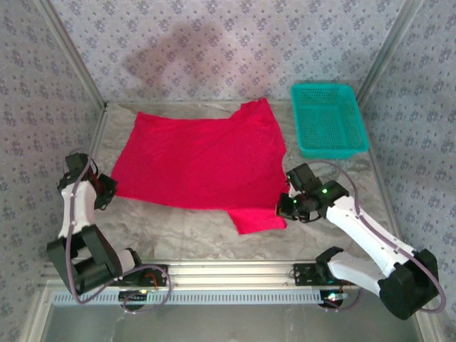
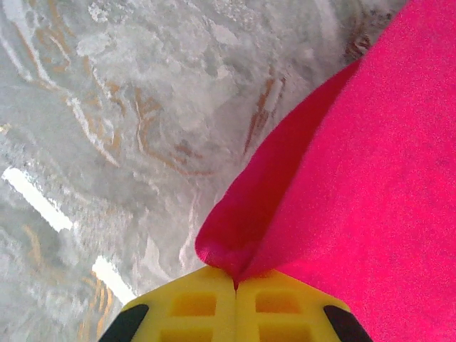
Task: Fold the inside-out t-shirt
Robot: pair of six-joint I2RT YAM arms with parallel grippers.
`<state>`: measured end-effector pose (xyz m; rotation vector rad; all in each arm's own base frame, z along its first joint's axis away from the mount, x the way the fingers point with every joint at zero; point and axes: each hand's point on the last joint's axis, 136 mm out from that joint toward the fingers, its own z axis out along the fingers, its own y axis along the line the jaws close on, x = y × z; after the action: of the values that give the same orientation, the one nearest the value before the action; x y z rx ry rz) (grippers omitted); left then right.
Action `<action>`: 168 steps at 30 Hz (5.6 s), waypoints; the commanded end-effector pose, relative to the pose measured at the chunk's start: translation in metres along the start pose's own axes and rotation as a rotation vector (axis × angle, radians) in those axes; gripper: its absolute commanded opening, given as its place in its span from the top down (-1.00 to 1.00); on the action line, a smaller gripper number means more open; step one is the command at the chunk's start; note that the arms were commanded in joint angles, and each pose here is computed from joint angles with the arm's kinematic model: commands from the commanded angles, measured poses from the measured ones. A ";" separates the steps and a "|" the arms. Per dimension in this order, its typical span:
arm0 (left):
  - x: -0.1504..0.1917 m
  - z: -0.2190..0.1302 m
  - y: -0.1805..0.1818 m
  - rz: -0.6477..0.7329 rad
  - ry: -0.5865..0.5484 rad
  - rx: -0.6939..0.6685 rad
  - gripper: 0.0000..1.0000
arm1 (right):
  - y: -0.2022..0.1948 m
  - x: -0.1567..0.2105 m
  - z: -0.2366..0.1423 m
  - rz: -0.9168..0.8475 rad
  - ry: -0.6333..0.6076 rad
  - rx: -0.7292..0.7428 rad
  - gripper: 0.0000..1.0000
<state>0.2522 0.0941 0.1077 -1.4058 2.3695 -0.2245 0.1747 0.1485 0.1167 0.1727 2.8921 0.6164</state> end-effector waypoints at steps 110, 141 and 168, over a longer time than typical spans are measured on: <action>-0.005 0.057 -0.014 -0.014 0.174 -0.007 0.57 | -0.056 -0.097 0.066 0.064 0.097 0.326 0.33; 0.026 0.057 -0.084 0.237 0.132 0.043 0.58 | 0.069 -0.139 0.104 -0.222 -0.009 0.285 0.87; 0.029 0.073 -0.089 0.254 0.174 0.048 0.61 | 0.067 -0.146 0.089 -0.237 -0.052 0.184 -0.09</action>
<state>0.3351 0.0299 0.0579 -1.1238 2.6314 -0.3318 0.3375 0.2250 0.0859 -0.2084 2.8806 0.1905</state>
